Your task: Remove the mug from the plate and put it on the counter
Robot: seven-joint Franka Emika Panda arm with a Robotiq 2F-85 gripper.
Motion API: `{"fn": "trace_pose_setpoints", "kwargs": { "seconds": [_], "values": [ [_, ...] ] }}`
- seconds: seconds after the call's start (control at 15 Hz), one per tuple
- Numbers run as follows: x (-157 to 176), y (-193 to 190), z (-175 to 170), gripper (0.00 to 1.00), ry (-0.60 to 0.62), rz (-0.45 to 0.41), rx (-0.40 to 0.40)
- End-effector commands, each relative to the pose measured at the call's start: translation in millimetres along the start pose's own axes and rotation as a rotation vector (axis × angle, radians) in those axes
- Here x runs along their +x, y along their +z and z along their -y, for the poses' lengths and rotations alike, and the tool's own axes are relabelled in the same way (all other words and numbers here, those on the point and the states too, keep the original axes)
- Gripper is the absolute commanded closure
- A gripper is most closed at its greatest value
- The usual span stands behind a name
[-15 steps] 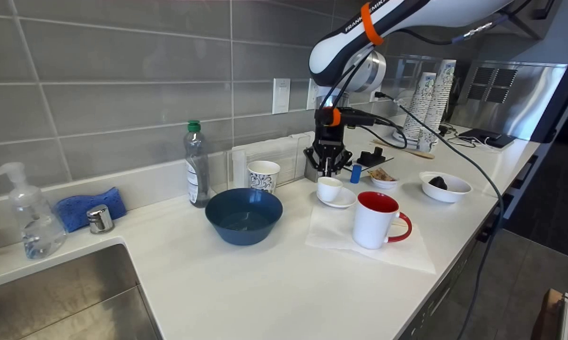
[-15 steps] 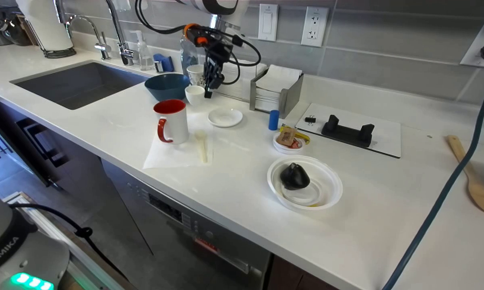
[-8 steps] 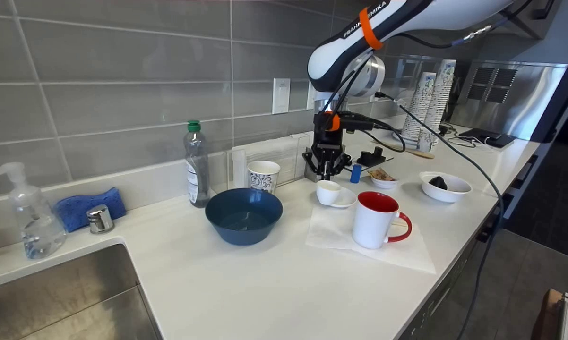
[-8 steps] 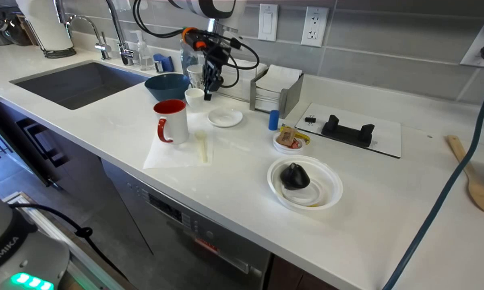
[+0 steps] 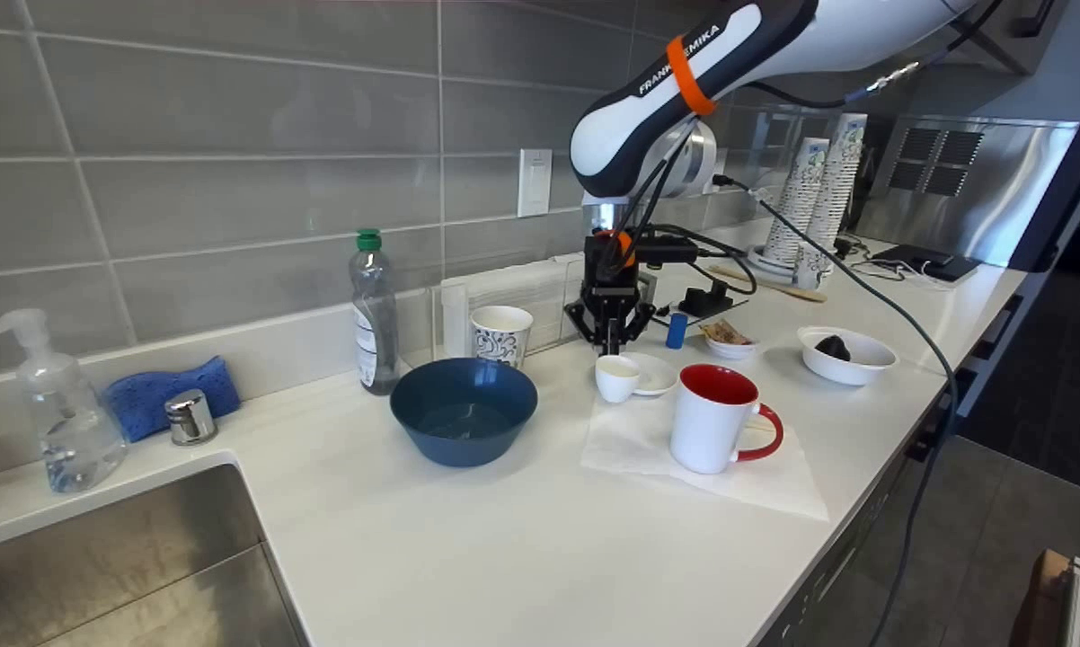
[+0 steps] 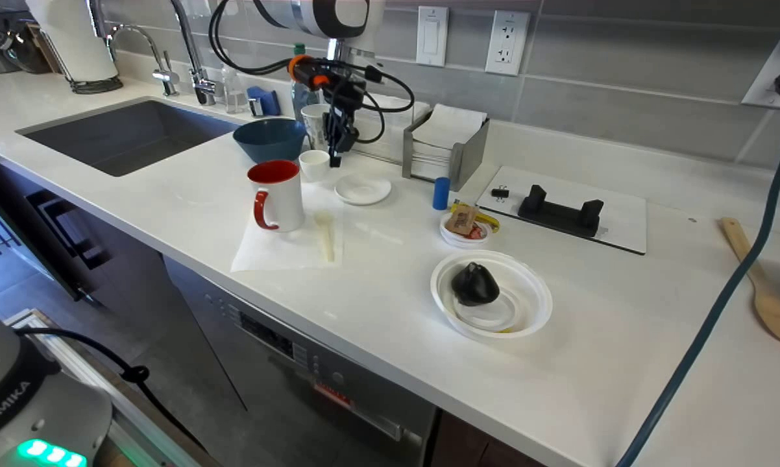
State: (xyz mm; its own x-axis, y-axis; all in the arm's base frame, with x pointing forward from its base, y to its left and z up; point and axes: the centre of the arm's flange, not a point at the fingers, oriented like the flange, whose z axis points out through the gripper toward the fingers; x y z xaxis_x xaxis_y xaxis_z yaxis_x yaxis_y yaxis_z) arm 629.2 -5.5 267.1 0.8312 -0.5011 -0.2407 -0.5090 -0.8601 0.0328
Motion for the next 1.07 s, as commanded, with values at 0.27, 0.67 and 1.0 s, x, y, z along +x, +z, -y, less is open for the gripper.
{"fn": "trace_pose_setpoints", "kwargs": {
  "seconds": [0.27,0.67,1.0],
  "values": [
    [-8.5,25.1,30.2,0.97,-0.068,-0.055,-0.043],
    [-10.5,30.3,32.5,0.97,-0.087,-0.052,-0.052],
    [-10.6,29.3,30.4,0.48,-0.090,-0.060,-0.062]
  ]
}}
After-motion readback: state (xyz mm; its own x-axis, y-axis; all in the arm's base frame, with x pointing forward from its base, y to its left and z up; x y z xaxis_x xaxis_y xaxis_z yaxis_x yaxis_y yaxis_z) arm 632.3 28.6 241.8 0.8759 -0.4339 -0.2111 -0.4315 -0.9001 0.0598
